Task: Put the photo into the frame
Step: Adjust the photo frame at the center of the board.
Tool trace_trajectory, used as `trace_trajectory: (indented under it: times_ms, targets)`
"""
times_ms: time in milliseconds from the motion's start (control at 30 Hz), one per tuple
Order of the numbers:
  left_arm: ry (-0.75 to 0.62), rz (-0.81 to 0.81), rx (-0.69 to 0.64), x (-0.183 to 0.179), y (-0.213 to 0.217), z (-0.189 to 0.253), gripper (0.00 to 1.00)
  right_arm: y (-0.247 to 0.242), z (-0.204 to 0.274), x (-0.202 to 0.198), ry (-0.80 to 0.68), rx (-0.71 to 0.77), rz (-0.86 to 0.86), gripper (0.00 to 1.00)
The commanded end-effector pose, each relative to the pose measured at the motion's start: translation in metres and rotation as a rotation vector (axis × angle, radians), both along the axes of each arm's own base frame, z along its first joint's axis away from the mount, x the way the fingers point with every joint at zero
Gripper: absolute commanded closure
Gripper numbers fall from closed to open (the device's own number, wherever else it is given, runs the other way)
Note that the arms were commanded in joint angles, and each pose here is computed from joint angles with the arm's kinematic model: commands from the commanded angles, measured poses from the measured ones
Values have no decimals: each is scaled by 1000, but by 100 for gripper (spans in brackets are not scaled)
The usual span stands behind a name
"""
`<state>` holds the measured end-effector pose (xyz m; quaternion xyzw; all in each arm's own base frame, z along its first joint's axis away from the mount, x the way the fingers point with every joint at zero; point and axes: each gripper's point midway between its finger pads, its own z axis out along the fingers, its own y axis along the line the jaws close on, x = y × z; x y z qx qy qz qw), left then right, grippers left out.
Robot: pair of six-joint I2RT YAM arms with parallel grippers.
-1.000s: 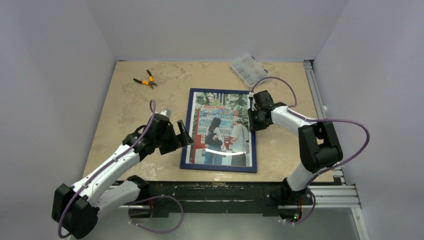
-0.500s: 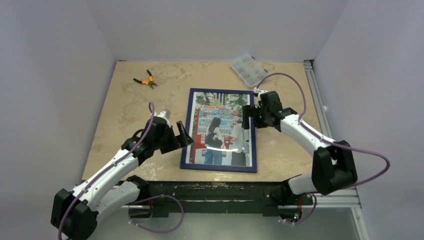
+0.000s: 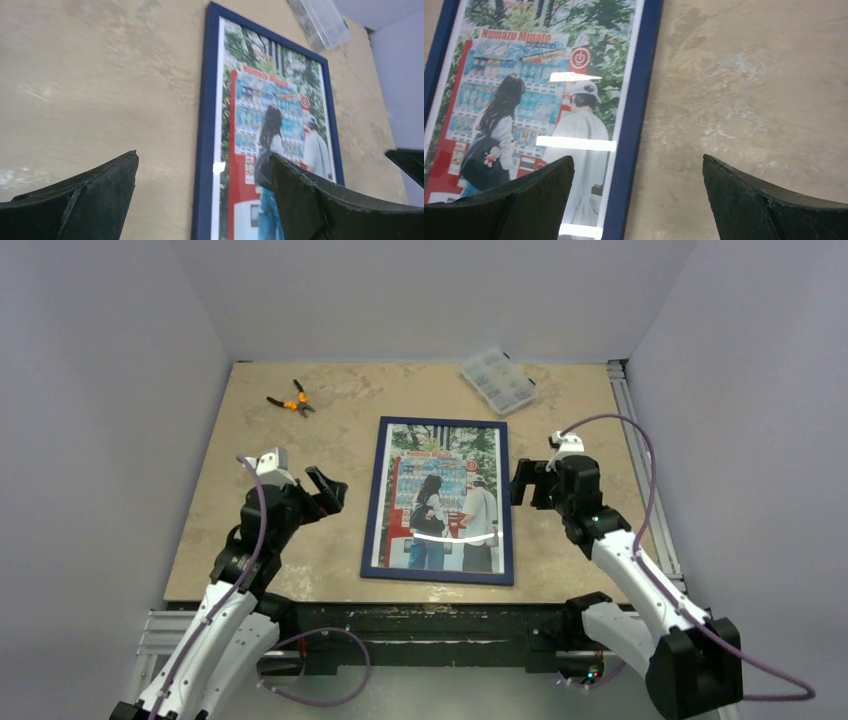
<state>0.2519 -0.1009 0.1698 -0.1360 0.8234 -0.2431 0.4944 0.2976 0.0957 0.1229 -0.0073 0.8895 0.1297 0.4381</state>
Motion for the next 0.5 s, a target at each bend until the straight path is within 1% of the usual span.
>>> trace_trajectory:
  times_ms: [0, 100, 200, 267, 367, 467]
  targets:
    - [-208, 217, 226, 14, 58, 25, 0, -28, 38, 17, -303, -23, -131, 2]
    - [-264, 338, 318, 13, 86, 29, 0, -43, 43, 19, -391, -55, -197, 2]
    - [-254, 399, 421, 15, 104, 18, 0, -51, 37, 23, -437, -81, -230, 2]
    - [-237, 437, 461, 18, 112, 8, 0, -53, 31, 26, -481, -98, -230, 2]
    - [-263, 466, 471, 28, 114, -4, 0, -54, 24, 31, -518, -151, -209, 2]
    - [-298, 444, 529, 36, 114, -7, 0, -58, 20, 37, -555, -180, -216, 2]
